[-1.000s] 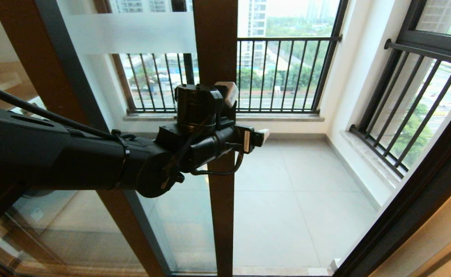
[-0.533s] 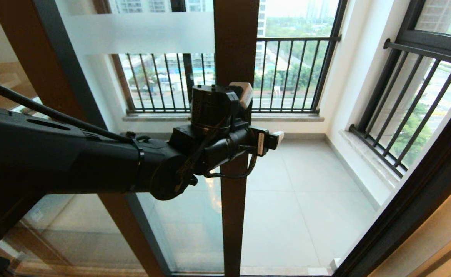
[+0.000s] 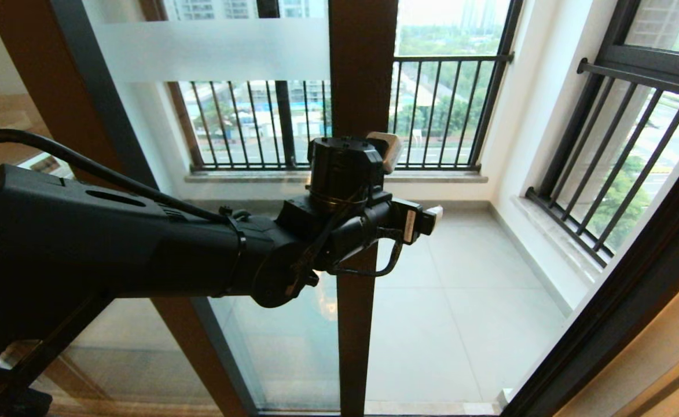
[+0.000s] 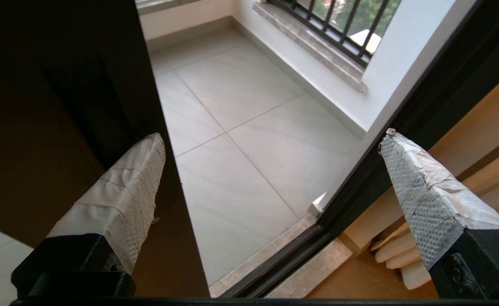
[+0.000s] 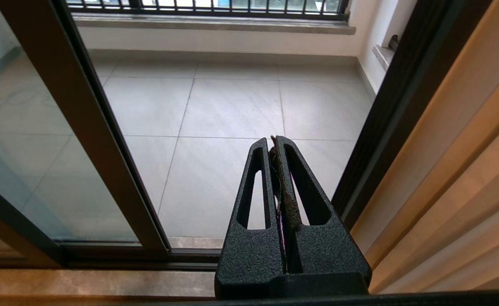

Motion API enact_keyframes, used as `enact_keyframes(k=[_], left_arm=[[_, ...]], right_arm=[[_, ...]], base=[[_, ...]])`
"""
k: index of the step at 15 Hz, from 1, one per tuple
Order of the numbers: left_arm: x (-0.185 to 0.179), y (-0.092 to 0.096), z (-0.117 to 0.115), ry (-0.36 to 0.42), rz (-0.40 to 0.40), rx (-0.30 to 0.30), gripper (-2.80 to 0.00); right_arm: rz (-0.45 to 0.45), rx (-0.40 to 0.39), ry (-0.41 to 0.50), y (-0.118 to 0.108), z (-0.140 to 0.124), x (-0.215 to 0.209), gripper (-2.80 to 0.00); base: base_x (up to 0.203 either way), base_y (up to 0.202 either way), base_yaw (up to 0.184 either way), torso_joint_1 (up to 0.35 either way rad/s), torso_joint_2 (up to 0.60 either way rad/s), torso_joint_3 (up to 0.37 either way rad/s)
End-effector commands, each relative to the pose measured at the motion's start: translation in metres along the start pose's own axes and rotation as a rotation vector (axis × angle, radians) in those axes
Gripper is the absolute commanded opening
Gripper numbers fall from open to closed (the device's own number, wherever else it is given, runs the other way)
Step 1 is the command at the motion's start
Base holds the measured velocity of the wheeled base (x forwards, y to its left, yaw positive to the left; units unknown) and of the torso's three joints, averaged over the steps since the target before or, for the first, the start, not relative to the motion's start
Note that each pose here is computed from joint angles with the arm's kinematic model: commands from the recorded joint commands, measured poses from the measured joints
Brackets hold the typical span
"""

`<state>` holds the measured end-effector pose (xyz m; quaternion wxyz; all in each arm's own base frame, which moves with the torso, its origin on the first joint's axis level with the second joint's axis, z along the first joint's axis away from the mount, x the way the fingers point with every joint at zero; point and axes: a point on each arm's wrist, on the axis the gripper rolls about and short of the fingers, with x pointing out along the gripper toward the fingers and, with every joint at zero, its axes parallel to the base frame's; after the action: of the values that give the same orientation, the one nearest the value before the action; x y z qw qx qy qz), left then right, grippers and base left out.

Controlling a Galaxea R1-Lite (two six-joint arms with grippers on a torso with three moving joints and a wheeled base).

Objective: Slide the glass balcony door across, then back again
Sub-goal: Close the slid door

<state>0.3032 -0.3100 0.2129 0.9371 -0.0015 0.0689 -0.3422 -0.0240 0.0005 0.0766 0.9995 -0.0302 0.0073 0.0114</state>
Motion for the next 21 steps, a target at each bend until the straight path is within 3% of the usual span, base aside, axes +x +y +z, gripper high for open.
enact_keyframes(k=[1,3,8,12,15,16,19,21], left_arm=[[-0.001,-0.001,-0.001,0.002,0.028,-0.002,0.0],[-0.012,-0.002,0.003,-0.003,0.06,-0.003,0.0],[-0.043,-0.004,0.025,-0.05,0.05,-0.031,0.0],[-0.043,-0.005,0.04,-0.073,0.05,-0.032,0.0],[-0.039,-0.006,0.078,-0.114,0.041,-0.03,0.0],[-0.031,-0.007,0.081,-0.109,0.035,-0.029,-2.8],[-0.012,-0.008,0.076,-0.076,0.032,-0.023,-2.8],[-0.015,0.003,0.066,0.003,0.067,-0.025,-2.8]], right_arm=[[0.001,-0.001,0.0,0.0,0.0,0.0,-2.8],[0.001,-0.001,0.0,0.0,0.0,0.0,-2.8],[0.001,-0.001,0.0,0.0,0.0,0.0,-2.8],[0.001,-0.001,0.0,0.0,0.0,0.0,-2.8],[0.001,-0.001,0.0,0.0,0.0,0.0,-2.8],[0.001,-0.001,0.0,0.0,0.0,0.0,-2.8],[0.001,-0.001,0.0,0.0,0.0,0.0,-2.8],[0.001,-0.001,0.0,0.0,0.0,0.0,-2.8]], base=[[0.0,0.0,0.0,0.0,0.0,0.0],[0.0,0.0,0.0,0.0,0.0,0.0],[0.0,0.0,0.0,0.0,0.0,0.0],[0.0,0.0,0.0,0.0,0.0,0.0],[0.0,0.0,0.0,0.0,0.0,0.0],[0.0,0.0,0.0,0.0,0.0,0.0],[0.0,0.0,0.0,0.0,0.0,0.0],[0.0,0.0,0.0,0.0,0.0,0.0]])
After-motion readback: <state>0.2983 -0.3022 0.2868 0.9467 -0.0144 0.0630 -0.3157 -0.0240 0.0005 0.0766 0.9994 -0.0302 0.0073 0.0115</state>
